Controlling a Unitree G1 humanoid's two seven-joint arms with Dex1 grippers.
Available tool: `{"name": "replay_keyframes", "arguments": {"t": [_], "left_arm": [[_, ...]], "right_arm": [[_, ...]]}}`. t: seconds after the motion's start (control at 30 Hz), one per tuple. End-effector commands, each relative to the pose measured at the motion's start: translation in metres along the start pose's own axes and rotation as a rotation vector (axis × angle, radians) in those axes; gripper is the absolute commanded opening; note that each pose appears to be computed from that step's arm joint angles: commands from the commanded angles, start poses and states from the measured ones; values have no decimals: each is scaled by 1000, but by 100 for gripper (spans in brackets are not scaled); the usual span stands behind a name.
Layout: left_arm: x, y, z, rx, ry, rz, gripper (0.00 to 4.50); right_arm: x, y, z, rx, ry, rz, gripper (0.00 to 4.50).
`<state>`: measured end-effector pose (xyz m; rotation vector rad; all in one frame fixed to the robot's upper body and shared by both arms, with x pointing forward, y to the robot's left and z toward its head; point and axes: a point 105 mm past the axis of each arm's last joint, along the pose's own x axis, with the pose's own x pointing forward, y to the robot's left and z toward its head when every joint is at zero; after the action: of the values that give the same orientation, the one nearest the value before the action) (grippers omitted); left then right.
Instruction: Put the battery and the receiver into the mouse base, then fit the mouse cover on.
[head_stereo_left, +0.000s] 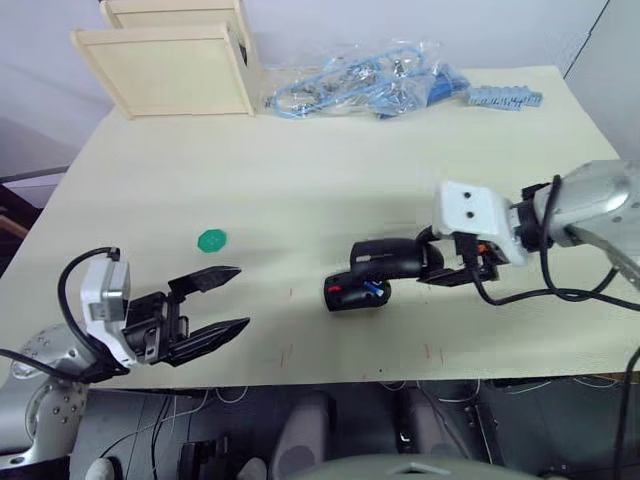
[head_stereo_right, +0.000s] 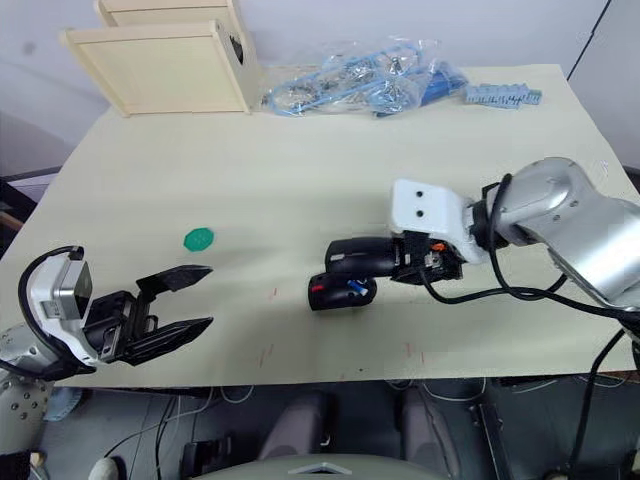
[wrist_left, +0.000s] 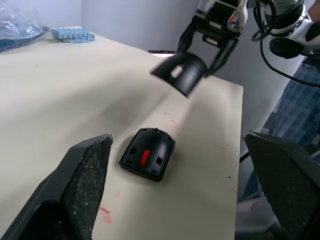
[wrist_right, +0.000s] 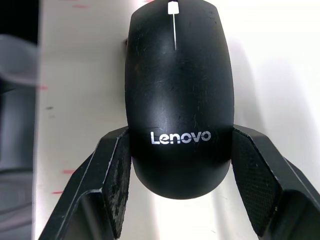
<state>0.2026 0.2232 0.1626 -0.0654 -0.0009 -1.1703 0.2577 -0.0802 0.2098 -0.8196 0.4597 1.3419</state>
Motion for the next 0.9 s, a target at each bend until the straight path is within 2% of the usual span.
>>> {"name": "replay_keyframes", "arguments": {"t": [0.03,0.47,0.9], "left_arm": [[-5,-1,8,34,10,-6,450],[-11,-1,4,35,52,-14,450],[-7,-3,3,35,59,-21,450]], "right_arm": [[4,-5,11,39,20,32,275],[38,-15,9,-34,127,109,275],[53,-20,1,-17,144,133,275]]}}
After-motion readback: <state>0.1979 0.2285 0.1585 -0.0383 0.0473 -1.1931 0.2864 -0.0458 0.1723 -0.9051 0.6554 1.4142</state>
